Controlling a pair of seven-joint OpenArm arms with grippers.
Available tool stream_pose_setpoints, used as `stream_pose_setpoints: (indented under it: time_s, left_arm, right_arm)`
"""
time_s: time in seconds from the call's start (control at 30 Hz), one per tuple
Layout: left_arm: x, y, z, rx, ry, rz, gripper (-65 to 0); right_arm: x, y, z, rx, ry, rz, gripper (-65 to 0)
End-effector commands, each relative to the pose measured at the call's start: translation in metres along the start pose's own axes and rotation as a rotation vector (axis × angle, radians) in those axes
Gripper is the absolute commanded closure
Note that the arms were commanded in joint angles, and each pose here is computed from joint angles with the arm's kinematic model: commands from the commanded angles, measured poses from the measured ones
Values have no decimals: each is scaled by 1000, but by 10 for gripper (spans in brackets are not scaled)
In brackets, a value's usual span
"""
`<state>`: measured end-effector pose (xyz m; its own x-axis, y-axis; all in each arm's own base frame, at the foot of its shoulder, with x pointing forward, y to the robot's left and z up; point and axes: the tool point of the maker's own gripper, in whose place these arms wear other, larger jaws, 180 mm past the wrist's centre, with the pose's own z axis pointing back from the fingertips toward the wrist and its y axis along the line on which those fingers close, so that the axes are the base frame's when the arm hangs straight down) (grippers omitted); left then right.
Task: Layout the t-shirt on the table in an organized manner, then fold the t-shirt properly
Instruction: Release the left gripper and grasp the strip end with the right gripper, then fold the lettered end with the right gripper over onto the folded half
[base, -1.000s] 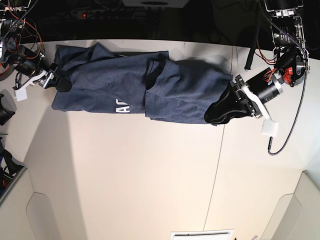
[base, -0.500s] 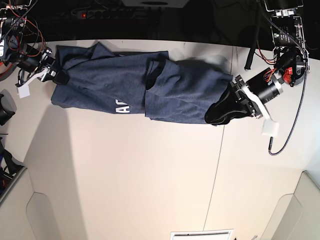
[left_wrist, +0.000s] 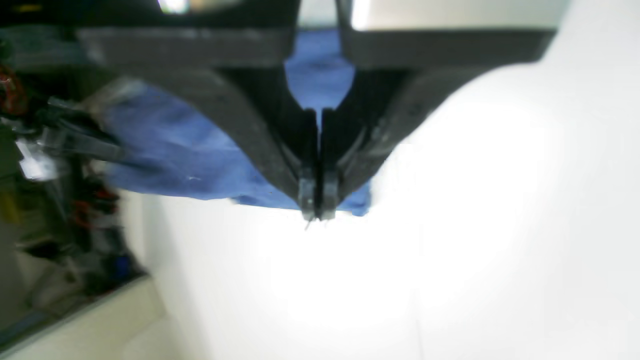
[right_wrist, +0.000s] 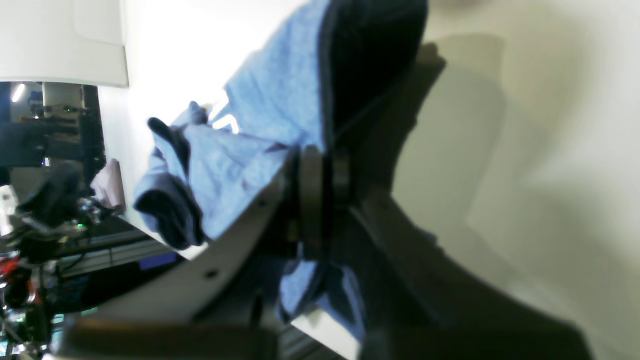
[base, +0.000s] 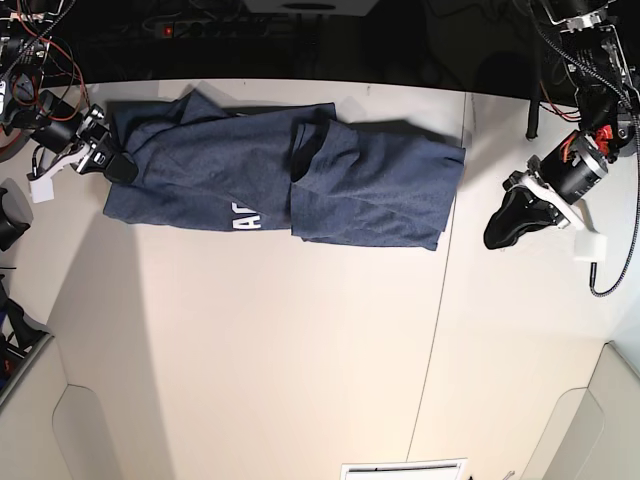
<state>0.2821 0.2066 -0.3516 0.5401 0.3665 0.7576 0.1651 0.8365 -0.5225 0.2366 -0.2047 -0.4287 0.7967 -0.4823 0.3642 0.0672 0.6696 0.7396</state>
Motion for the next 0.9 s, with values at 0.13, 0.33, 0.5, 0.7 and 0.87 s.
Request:
stream_pose_setpoints:
  time_s: [0.13, 0.33, 0.5, 0.7, 0.87]
  left_arm:
    - [-27, 14, -12, 26, 49, 16, 0]
    - [-79, 4, -28, -22, 184, 89, 0]
    - [-85, -4, -33, -47, 202, 85, 0]
    - [-84, -5, -34, -49, 189, 89, 0]
    - [-83, -6, -34, -52, 185, 94, 0]
  right_arm:
    - [19, 47, -7, 115, -76, 72, 0]
    - [24, 114, -17, 241, -150, 155, 0]
    - [15, 166, -29, 352, -162, 197, 0]
    - [-28, 222, -71, 457, -67, 254, 0]
    - [-51, 273, -100, 514, -16, 387, 0]
